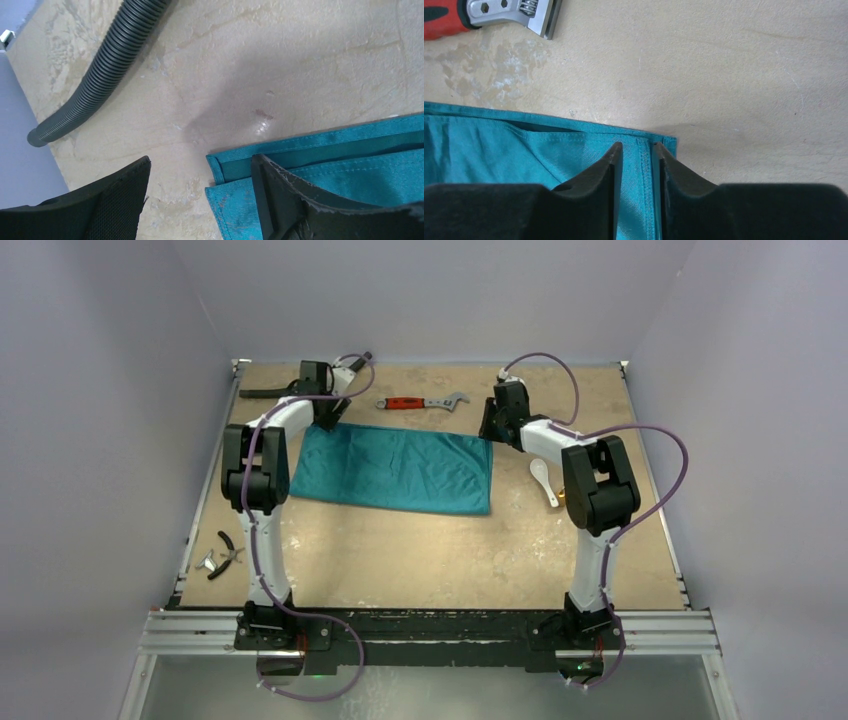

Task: Fold the napkin into a case and place the utensils inside
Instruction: Fold and flatten the napkin at the center of the board.

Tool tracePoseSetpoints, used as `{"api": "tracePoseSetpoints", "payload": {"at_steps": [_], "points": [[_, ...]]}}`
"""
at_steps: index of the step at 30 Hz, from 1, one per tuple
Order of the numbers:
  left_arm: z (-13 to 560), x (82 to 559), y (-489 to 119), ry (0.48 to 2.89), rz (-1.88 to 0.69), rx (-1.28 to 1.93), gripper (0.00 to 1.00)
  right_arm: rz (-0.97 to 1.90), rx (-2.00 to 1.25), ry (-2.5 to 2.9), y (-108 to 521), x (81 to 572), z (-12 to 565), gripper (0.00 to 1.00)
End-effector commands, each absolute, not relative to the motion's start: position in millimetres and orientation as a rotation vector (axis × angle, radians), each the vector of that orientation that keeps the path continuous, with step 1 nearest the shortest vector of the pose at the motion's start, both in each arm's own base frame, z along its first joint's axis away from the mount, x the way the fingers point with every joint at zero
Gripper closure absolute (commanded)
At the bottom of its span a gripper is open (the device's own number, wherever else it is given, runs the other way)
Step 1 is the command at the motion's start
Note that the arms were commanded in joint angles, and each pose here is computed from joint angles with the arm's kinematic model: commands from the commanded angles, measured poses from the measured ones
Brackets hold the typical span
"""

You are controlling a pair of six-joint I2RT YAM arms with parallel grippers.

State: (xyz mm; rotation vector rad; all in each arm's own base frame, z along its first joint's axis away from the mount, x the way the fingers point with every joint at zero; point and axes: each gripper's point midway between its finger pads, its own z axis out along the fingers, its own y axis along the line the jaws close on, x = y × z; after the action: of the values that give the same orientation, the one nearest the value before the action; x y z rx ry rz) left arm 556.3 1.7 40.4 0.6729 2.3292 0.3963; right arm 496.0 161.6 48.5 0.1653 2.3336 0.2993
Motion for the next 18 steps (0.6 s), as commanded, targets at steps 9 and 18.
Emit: {"api": "tracePoseSetpoints", "payload": {"at_steps": [9,18], "points": [[40.7,565.8,16.0,2.322,0.425,0.662,0.29,0.368,0.147,2.362,169.9,484.8,46.4,0.57],[45.2,564.9,16.6,2.315,0.414,0.663,0.29,0.332,0.164,2.354,164.8,485.7,38.0,0.58]]}}
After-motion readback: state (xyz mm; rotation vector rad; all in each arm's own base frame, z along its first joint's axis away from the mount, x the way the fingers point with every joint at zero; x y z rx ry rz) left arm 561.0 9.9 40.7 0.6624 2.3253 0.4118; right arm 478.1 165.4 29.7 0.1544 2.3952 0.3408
